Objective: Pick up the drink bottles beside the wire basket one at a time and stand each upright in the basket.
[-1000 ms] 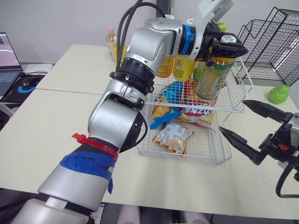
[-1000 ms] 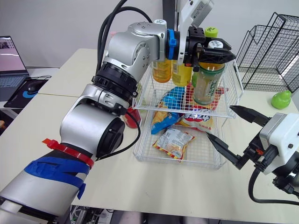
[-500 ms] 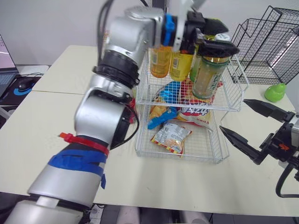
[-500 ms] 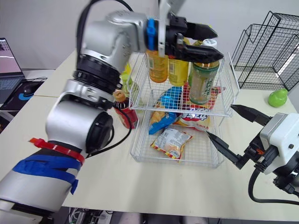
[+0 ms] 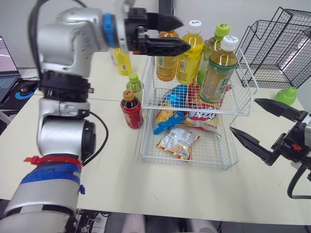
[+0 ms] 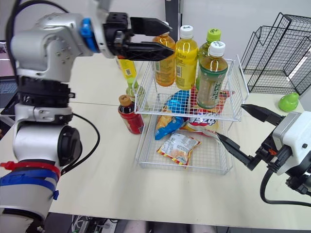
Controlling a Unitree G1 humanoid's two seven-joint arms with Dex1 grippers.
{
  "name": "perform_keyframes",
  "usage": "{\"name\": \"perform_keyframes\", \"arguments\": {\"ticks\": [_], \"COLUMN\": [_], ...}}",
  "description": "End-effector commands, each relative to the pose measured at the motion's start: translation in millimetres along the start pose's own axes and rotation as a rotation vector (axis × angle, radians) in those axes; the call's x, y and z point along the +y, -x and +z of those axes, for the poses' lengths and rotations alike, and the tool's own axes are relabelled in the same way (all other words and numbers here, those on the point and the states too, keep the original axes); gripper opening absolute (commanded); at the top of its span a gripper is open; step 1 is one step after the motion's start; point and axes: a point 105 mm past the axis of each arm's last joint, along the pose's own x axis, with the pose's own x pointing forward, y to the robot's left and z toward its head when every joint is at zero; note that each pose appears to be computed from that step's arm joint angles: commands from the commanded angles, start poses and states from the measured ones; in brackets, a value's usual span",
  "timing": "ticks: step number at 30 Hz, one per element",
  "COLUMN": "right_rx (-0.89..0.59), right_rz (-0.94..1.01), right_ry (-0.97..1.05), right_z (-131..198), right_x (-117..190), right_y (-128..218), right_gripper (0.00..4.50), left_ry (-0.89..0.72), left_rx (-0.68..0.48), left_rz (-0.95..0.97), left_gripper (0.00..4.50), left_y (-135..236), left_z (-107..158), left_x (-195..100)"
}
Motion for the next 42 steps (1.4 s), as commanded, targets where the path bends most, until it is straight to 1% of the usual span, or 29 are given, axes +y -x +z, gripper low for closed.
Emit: {"name": "perform_keyframes", "arguments": {"ticks": [1, 4, 7, 11, 15, 18, 22, 24, 27, 31, 35, 41, 42], "right_rx": [-0.068, -0.120, -0.159, -0.172, -0.196, -0.186, -0.176, -0.173, -0.168, -0.165, -0.165, -0.168, -0.168], "right_rz": [0.058, 0.113, 0.163, 0.230, 0.282, 0.309, 0.314, 0.313, 0.312, 0.316, 0.316, 0.323, 0.324], "right_ry": [0.029, 0.032, 0.025, 0.027, -0.004, -0.008, -0.020, -0.020, -0.020, -0.021, -0.023, -0.027, -0.027], "right_z": [12, 19, 26, 29, 31, 31, 30, 30, 30, 30, 31, 32, 32], "right_x": [8, 15, 19, 27, 34, 40, 44, 44, 45, 46, 47, 48, 48], "right_y": [-3, -8, -11, -15, -16, -16, -15, -15, -14, -13, -12, -11, -11], "right_gripper": [4.50, 4.50, 4.50, 4.50, 4.50, 4.50, 4.50, 4.50, 4.50, 4.50, 4.50, 4.50, 4.50], "left_ry": [-0.059, -0.035, -0.018, 0.040, 0.117, 0.141, 0.161, 0.165, 0.131, 0.111, 0.107, 0.091, 0.096], "left_rx": [-0.053, -0.035, -0.002, 0.048, 0.061, 0.091, 0.078, 0.056, 0.091, 0.109, 0.102, 0.120, 0.119], "left_rz": [0.154, 0.290, 0.359, 0.477, 0.573, 0.590, 0.658, 0.695, 0.744, 0.832, 0.934, 0.976, 0.981], "left_gripper": [4.48, 4.48, 4.48, 4.48, 4.48, 4.48, 4.48, 4.48, 4.48, 4.48, 4.48, 4.48, 4.30], "left_y": [29, 59, 82, 113, 129, 123, 109, 101, 92, 77, 71, 62, 61], "left_z": [15, 7, -3, -33, -68, -94, -114, -117, -126, -137, -144, -148, -147], "left_x": [7, 13, 10, 6, -2, -15, -23, -22, -20, -18, -18, -15, -14]}}
